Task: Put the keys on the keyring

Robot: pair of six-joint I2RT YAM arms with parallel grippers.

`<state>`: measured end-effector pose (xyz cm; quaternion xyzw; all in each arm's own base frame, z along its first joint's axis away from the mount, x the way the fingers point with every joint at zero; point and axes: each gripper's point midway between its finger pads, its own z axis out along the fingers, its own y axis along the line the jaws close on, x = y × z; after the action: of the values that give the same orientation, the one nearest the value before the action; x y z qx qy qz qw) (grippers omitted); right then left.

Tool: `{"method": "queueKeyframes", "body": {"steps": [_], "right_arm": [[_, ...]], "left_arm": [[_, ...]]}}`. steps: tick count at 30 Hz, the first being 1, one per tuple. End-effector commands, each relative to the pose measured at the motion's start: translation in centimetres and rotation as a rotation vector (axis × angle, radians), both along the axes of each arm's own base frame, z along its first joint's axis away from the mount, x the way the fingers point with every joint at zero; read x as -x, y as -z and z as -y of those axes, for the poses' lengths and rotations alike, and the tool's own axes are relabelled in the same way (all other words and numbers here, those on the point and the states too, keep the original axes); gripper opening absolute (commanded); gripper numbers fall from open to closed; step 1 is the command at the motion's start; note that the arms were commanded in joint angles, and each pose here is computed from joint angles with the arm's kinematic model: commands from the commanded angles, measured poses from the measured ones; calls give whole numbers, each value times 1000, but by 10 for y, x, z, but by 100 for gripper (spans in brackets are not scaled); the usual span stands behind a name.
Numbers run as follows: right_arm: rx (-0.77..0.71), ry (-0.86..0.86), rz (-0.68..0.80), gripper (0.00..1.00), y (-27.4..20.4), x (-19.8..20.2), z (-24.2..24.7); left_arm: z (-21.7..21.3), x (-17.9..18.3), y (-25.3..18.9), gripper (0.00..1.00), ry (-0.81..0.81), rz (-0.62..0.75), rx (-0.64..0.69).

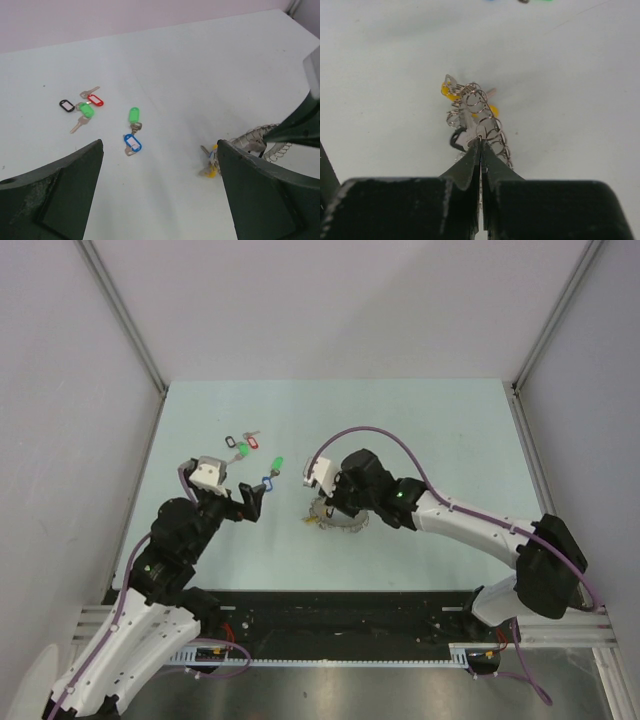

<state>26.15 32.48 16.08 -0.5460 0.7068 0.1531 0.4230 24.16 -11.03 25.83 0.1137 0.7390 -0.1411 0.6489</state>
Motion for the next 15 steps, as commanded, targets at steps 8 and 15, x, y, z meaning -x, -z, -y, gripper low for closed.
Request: {"method": "queueKeyframes", "body": {"steps": [8,15], "right_arm": [[-21,25,-115,0,30,30,-41],[7,90,-186,2,53,43,-41]], "left_arm": [[-28,0,-14,100,-135,65,9],[-31,0,-15,100,-147,70,9]]}}
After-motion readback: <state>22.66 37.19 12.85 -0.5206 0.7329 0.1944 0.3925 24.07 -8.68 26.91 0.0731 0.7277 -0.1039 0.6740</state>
